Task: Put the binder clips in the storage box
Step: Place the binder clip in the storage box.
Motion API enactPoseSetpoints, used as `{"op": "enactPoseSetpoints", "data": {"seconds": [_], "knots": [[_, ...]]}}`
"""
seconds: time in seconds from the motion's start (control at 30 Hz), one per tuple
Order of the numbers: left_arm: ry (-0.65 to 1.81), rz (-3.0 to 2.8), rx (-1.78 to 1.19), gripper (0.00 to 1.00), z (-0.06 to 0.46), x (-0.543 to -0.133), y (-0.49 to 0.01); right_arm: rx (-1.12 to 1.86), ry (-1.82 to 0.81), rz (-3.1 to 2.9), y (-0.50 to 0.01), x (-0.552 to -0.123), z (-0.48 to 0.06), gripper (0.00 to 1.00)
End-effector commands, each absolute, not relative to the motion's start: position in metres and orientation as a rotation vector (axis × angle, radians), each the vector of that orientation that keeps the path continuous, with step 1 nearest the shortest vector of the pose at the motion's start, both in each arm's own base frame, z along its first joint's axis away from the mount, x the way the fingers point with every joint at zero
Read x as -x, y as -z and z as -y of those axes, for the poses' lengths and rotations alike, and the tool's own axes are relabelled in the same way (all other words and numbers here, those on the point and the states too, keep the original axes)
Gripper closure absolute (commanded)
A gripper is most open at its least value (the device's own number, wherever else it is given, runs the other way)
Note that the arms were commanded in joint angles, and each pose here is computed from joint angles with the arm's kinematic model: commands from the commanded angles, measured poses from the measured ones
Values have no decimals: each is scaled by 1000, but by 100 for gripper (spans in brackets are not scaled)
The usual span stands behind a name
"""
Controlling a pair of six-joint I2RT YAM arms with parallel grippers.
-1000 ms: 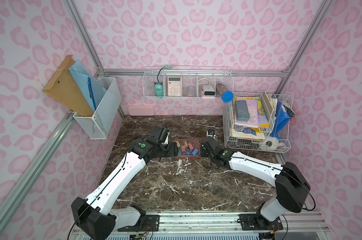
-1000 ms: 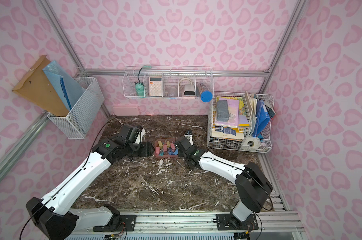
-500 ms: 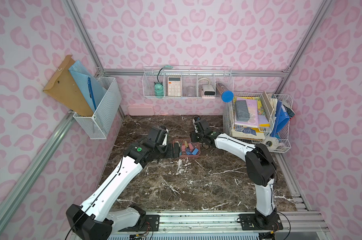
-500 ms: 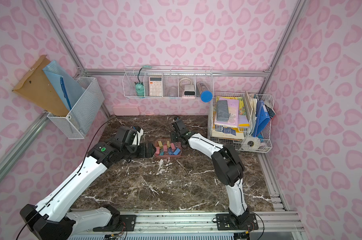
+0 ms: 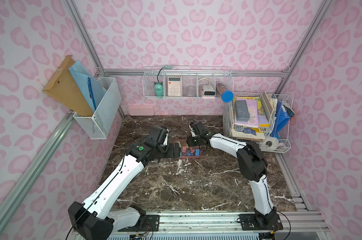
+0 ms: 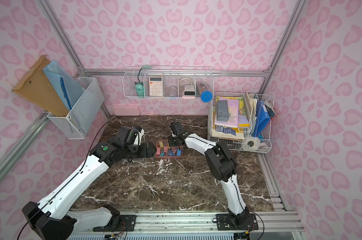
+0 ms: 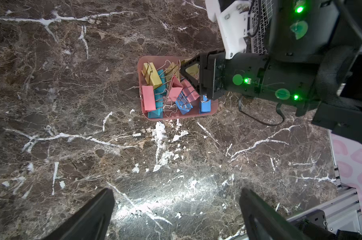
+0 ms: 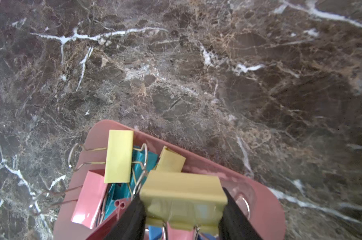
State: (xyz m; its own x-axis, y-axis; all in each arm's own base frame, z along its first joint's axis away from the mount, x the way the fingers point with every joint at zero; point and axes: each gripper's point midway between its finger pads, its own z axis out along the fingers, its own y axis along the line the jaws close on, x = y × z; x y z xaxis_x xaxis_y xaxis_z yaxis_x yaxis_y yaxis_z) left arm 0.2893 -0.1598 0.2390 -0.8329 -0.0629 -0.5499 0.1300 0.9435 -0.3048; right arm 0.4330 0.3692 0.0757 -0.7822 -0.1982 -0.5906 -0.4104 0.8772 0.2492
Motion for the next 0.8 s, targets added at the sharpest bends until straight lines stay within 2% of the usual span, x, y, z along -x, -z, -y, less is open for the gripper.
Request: {"op": "enactPoseSetpoints", "data": {"seconds": [0.0,0.1,0.33,0.57,0.77], "knots": [[453,-2509,-68,0,162,-291,-242,472,-440,-2518,-68,-421,-363,56],[458,-2507,-68,1,164,-293,-243,484,-423,-2505,-72,-421,-365,45],[445,-2504,-60,0,161,-292,-243,469,-438,-2464,-97,-425,-368,31],[413,-2464,-37,1,152,-291,-249,428,-454,-2382,-142,-430,-365,26],[375,-2301,-39,0,133,-283,-277,351,-448,-2210,-217,-415,-343,25]]}}
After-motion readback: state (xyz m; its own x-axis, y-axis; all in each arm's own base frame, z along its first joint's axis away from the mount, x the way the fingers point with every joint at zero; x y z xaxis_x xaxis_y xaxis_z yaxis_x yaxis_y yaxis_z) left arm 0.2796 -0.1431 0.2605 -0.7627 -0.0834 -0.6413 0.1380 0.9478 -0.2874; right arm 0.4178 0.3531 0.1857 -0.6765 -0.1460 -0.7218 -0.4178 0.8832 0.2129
